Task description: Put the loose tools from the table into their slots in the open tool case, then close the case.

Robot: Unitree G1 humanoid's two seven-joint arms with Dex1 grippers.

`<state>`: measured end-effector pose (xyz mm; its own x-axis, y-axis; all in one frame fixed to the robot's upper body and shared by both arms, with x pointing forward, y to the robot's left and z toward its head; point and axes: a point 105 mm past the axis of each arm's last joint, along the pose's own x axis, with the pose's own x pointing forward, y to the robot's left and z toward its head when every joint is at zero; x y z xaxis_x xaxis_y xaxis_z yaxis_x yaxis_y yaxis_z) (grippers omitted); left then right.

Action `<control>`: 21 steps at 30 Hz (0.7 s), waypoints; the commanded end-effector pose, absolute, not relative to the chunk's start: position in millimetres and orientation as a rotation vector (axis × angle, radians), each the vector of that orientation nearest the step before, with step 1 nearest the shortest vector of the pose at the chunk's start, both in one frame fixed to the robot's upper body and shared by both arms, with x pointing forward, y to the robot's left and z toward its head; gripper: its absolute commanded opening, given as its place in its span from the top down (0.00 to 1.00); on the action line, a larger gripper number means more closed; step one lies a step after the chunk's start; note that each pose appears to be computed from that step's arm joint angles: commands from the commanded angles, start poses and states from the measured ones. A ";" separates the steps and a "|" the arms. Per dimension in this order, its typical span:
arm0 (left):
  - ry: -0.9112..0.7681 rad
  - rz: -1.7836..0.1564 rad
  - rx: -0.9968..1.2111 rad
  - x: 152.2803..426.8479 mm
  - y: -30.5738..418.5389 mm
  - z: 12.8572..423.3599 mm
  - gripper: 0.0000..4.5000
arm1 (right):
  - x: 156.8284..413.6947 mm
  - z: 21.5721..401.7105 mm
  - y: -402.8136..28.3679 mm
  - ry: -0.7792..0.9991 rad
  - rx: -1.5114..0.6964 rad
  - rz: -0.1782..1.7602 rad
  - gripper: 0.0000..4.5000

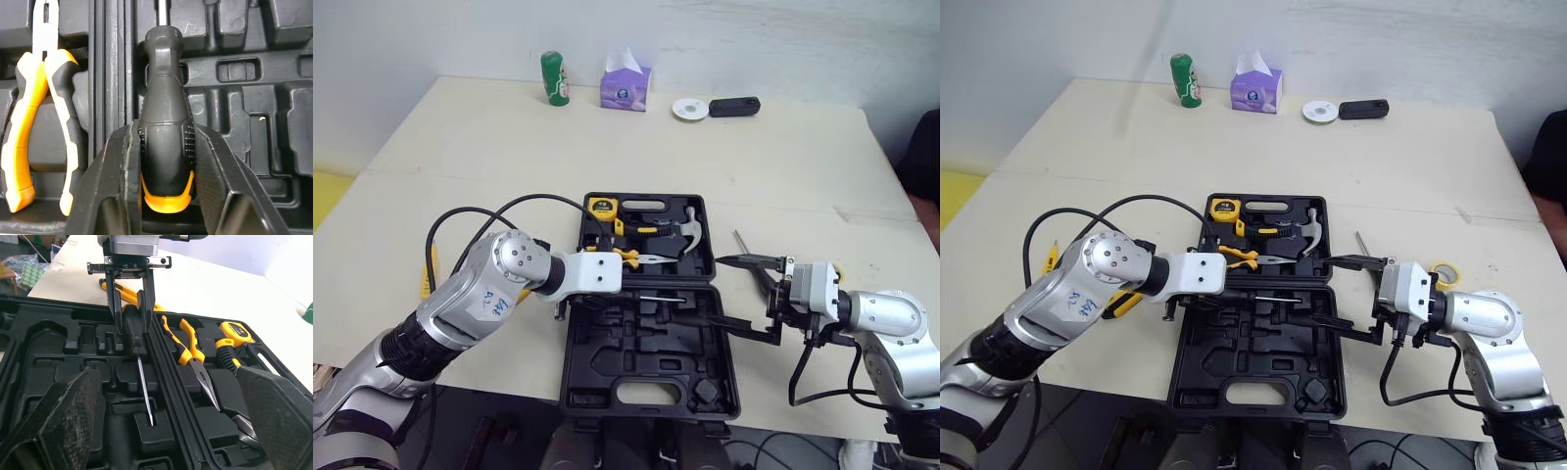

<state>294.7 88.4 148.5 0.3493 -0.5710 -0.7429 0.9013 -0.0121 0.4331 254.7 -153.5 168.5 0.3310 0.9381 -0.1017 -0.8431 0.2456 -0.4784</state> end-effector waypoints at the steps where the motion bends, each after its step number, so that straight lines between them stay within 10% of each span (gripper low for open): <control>1: 0.396 -1.215 1.011 296.2 85.1 147.6 0.27 | 253.6 176.5 -152.2 -0.267 -0.515 1.228 0.00; 4: 0.364 -1.247 0.979 293.0 77.7 155.6 0.02 | 254.5 177.2 -151.1 -0.270 -0.516 1.232 0.00; 19: 0.015 -1.374 0.569 289.8 81.6 217.5 0.02 | 264.5 185.8 -176.7 -0.269 -0.544 1.083 0.00; 21: -0.019 -1.379 0.450 287.9 92.8 217.0 0.14 | 261.3 185.2 -186.8 -0.250 -0.546 1.056 0.00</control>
